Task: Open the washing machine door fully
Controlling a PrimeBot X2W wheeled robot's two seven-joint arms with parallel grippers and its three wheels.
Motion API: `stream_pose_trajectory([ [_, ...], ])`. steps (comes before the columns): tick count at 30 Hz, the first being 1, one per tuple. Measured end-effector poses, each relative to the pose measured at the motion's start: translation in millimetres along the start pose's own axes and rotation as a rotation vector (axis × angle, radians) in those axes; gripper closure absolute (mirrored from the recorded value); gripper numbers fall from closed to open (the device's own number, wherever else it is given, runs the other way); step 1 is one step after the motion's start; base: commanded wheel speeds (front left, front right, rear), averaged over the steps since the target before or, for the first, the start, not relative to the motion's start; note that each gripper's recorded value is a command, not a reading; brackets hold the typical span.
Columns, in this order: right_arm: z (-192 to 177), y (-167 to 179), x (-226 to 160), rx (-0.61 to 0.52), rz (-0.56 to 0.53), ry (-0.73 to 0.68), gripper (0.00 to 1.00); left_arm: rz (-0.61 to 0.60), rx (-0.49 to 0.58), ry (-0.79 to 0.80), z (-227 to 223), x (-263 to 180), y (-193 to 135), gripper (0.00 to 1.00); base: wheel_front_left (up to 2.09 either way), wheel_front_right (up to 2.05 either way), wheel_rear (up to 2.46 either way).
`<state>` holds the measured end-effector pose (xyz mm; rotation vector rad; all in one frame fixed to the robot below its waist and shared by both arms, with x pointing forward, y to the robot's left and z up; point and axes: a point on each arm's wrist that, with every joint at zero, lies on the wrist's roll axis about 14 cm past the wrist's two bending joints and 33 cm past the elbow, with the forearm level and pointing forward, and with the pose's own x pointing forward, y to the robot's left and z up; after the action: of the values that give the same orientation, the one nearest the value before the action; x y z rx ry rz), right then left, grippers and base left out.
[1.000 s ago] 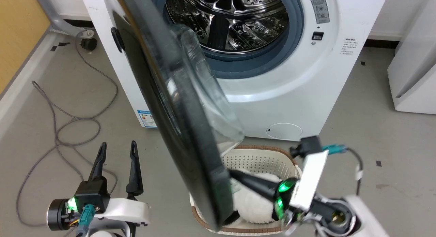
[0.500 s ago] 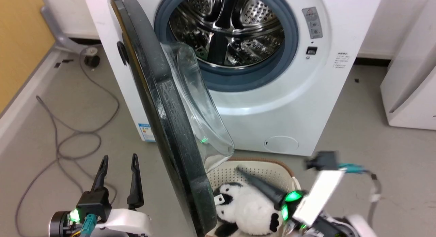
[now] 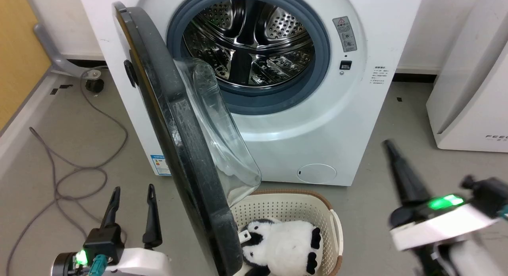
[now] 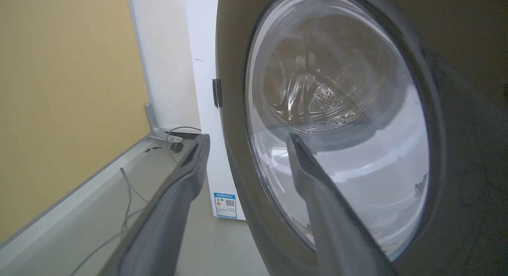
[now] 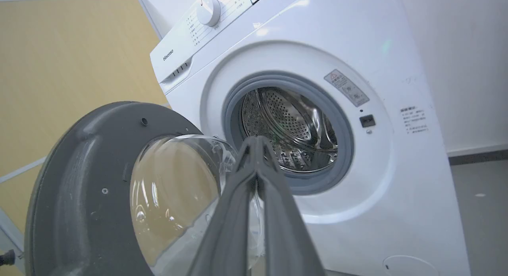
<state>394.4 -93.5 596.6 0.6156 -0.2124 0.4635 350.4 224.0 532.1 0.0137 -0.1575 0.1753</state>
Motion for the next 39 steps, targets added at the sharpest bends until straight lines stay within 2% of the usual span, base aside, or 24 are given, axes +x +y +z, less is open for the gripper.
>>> stream_pose_trajectory([
  [4,43,-13,-1,-0.274,-0.033,-0.119,1.0,0.004,0.001,0.001,0,-1,1,0.0,0.0,0.0,0.0],
  [7,52,-11,-9,-0.483,-0.037,-0.134,1.0,0.003,0.001,-0.003,1,0,1,0.0,0.0,0.0,0.0],
  [12,38,-22,-30,-0.585,-0.107,-0.087,1.0,0.005,0.0,-0.007,2,-1,2,0.0,0.0,0.0,0.0],
  [17,10,-40,-55,-0.584,-0.186,0.01,1.0,0.007,0.0,-0.01,3,-3,3,0.0,0.0,0.0,0.0],
  [18,7,-42,-60,-0.571,-0.204,0.019,0.95,0.008,0.0,-0.011,4,-3,3,0.0,0.0,0.0,0.0],
  [19,3,-44,-63,-0.562,-0.217,0.029,0.59,0.008,0.0,-0.011,4,-3,3,0.0,0.0,0.0,0.0],
  [20,0,-46,-67,-0.554,-0.228,0.038,0.0,0.009,0.0,-0.011,4,-3,4,0.0,0.0,0.0,0.0],
  [30,2,-52,-73,-0.533,-0.271,0.028,0.0,0.019,0.002,-0.013,4,-5,7,0.0,0.0,0.0,0.0],
  [31,2,-53,-73,-0.533,-0.272,0.029,0.0,0.02,0.002,-0.019,6,-4,7,0.58,0.0,0.0,0.0],
  [32,2,-53,-73,-0.533,-0.273,0.029,0.0,0.022,0.002,-0.028,9,-4,8,1.0,0.0,0.0,0.0],
  [35,1,-54,-72,-0.532,-0.275,0.032,0.0,0.043,0.012,-0.047,15,-3,14,1.0,0.0,0.0,0.0],
  [39,0,-54,-70,-0.53,-0.272,0.034,0.0,0.06,0.016,-0.171,54,6,19,1.0,0.0,0.0,0.0],
])
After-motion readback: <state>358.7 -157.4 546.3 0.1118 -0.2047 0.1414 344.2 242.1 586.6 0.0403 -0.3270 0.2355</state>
